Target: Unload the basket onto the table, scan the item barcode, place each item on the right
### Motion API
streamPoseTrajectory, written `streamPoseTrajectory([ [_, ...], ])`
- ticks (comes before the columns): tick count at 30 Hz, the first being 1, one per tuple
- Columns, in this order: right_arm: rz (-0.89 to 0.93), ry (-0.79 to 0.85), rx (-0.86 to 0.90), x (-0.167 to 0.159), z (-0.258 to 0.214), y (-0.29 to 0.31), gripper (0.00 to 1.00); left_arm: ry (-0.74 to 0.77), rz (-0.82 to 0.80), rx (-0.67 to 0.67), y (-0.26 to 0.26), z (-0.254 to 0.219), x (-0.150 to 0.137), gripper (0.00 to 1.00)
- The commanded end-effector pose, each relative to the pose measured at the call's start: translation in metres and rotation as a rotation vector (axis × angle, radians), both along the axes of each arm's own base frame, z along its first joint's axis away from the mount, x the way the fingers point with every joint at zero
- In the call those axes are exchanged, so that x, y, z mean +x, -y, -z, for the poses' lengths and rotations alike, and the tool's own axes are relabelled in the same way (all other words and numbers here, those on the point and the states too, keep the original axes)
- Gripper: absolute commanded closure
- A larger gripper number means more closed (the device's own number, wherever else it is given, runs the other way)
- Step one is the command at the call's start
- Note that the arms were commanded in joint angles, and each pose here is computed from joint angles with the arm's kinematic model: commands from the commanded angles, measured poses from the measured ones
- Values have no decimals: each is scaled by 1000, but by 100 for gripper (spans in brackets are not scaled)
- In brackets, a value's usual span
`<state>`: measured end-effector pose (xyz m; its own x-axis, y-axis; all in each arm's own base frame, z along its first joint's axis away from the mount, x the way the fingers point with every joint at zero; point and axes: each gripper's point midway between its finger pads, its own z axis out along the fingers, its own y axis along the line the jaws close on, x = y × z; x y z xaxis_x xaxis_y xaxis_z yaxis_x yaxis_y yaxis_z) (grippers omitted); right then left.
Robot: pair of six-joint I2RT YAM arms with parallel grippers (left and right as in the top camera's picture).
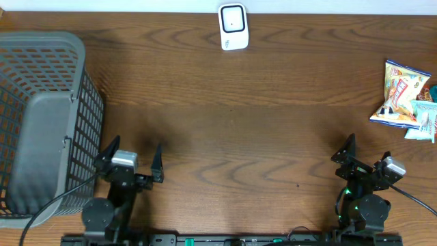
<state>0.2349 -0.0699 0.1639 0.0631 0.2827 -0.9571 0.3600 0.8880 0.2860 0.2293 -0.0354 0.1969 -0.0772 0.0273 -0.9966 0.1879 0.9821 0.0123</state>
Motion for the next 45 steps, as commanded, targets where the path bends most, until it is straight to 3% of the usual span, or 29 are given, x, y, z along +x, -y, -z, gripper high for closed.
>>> streamPoseTrajectory([
  [1, 8, -6, -12, -1, 1, 1, 1, -19, -21, 9, -4, 19, 5, 2],
  [12, 8, -6, -12, -1, 1, 1, 1, -74, -150, 27, -26, 51, 11, 2],
  [45, 8, -6, -12, -1, 1, 1, 1, -69, -166, 24, -29, 60, 15, 2],
])
